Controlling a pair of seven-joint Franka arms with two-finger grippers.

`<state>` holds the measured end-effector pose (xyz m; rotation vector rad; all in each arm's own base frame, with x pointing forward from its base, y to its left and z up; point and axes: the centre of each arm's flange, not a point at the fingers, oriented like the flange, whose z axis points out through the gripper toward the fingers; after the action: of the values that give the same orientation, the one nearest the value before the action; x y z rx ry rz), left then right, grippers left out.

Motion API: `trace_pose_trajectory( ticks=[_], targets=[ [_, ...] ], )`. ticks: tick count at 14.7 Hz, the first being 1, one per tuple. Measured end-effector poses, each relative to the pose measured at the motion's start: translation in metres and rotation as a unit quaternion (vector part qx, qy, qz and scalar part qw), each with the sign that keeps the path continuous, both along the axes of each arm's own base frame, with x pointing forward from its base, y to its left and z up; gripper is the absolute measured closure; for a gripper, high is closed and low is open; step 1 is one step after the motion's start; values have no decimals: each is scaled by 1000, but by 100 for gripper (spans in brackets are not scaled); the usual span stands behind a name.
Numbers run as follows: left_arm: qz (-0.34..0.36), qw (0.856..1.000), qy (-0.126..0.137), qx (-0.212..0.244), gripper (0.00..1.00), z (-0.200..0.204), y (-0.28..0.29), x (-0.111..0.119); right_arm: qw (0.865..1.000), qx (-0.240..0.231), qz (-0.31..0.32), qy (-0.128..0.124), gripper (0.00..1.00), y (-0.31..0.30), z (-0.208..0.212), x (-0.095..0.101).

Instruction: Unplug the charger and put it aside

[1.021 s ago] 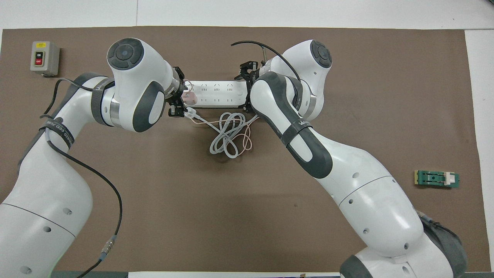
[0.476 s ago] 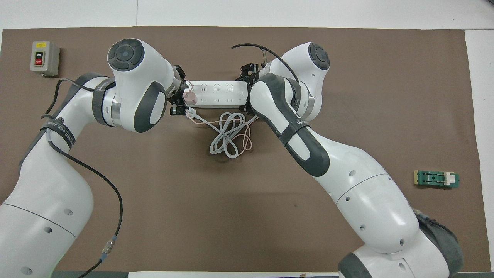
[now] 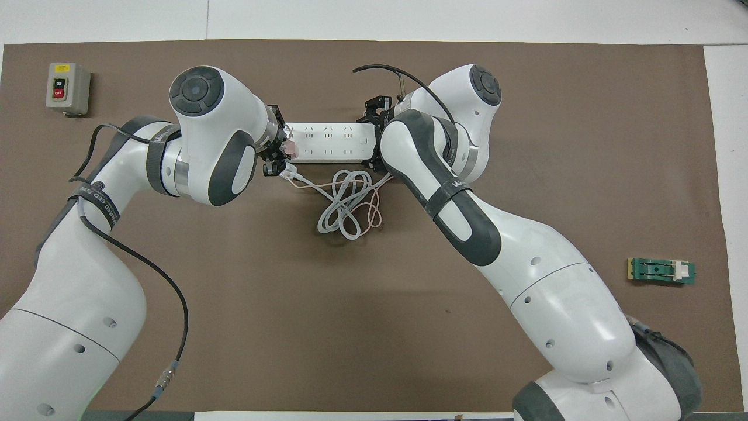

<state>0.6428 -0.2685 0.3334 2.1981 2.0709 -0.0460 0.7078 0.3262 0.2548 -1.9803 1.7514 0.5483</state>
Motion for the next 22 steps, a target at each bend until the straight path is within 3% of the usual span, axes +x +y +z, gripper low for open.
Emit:
trace_pose_trajectory(
  ticks=[11,14,17,22],
  targets=[
    [-16,1000,-2,15,69,4,-4,-1,1000,0,-1,0,4,0,0,0],
    [-24,999,4,26,69,23,-1,5,1000,1,-1,0,4,0,0,0],
    [-45,998,13,52,69,69,53,17,1000,1,-1,0,4,0,0,0],
    [-126,990,46,52,69,128,164,12,1000,1,-1,0,4,0,0,0]
  ],
)
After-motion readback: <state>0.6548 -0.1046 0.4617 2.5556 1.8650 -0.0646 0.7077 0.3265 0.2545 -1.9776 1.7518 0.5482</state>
